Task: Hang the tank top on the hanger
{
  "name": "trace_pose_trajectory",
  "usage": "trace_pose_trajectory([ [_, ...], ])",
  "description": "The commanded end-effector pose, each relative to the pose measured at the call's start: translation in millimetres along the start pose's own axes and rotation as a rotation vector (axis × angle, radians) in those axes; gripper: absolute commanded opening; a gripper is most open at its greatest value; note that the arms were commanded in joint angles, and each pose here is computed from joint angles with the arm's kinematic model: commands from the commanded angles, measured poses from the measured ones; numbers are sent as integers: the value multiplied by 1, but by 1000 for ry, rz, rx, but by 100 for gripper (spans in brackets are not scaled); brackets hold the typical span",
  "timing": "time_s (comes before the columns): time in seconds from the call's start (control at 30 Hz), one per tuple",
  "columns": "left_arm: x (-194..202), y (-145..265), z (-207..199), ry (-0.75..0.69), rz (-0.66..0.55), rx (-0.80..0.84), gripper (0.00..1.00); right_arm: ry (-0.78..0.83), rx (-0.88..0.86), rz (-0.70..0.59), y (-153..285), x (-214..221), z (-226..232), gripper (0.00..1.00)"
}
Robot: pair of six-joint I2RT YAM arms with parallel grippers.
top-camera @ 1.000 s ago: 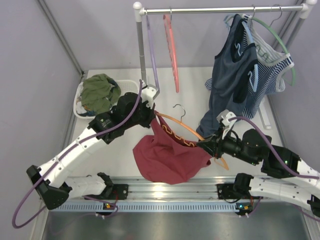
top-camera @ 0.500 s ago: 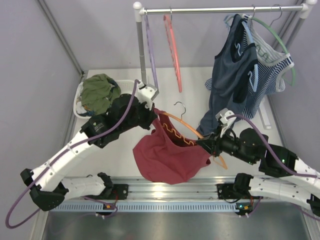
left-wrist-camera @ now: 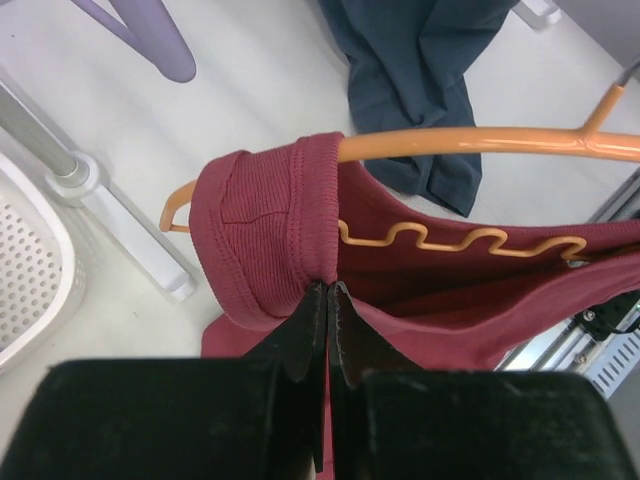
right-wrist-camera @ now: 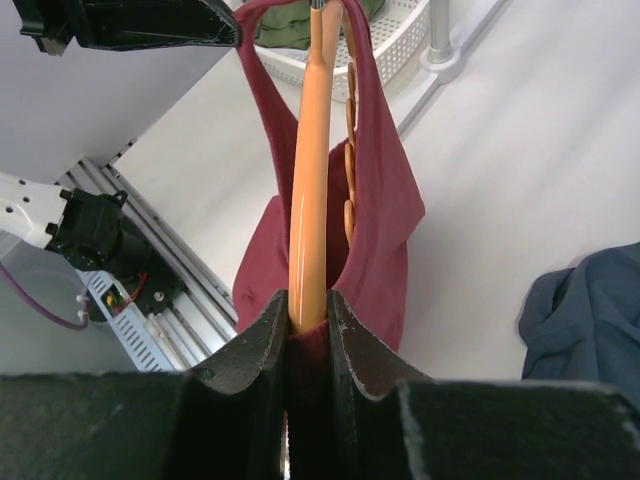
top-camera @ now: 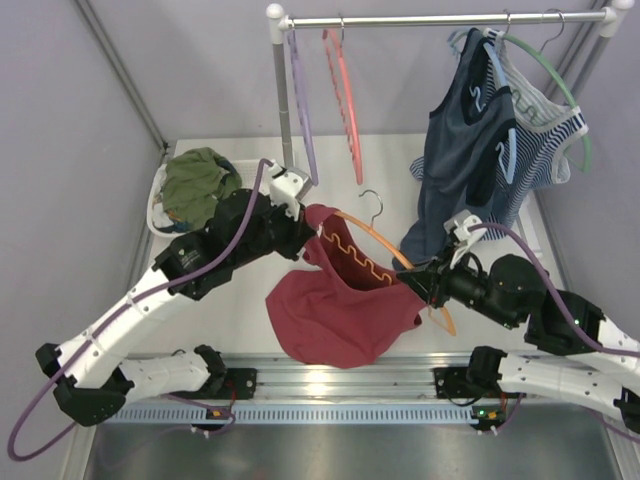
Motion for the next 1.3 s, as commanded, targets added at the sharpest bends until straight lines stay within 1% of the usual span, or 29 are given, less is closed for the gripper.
trace_pose_trajectory([
  [0.0, -22, -5, -3, 19, -99, -19, 0, -63, -73, -97, 3, -22, 12, 0],
  [0.17, -34, -14, -8, 31, -121, 7, 0, -67, -120, -79, 1, -17, 16, 0],
  [0.3, -37, -26, -11, 32, -122, 31, 0, -59, -114, -77, 1, -16, 15, 0],
  [0.4, -38, -30, -13, 39, -119, 45, 10, -72, -110, -100, 6, -17, 13, 0],
  [0.43, -39, -30, -14, 40, -121, 53, 19, -77, -105, -118, 10, -18, 11, 0],
  [0.53, -42, -27, -15, 36, -137, 61, 32, -100, -79, -155, 18, -15, 5, 0],
  [0.67, -51, -18, -16, 27, -166, 66, 38, -134, -46, -169, 24, -8, -2, 0],
  [0.8, -60, -1, -16, 14, -203, 68, 41, -182, 9, -198, 33, 3, -12, 0],
  [0.83, -62, 2, -15, 10, -211, 63, 41, -198, 40, -219, 37, 5, -17, 0],
  [0.9, -65, 8, -15, 8, -222, 62, 41, -222, 90, -218, 43, 9, -23, 0],
  [1.03, -68, 17, -15, 6, -249, 69, 41, -251, 215, -279, 57, -1, -36, 0],
  [1.1, -69, 18, -16, 4, -249, 74, 41, -233, 286, -279, 58, -6, -40, 0],
  [1.2, -71, 18, -16, -2, -248, 79, 42, -193, 346, -287, 58, -25, -39, 0],
  [1.27, -72, 17, -17, -7, -248, 81, 42, -126, 401, -250, 43, -39, -33, 0],
])
Point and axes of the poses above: each gripper's point midway between its finger pads, its own y axis back along the fingers, its own z axis along the line the jaws close on, x = y × z, the point moved 10 cm from there along y, back along the fingers, and after that the axes turned 2 degrees about y, right-handed, at the moved point
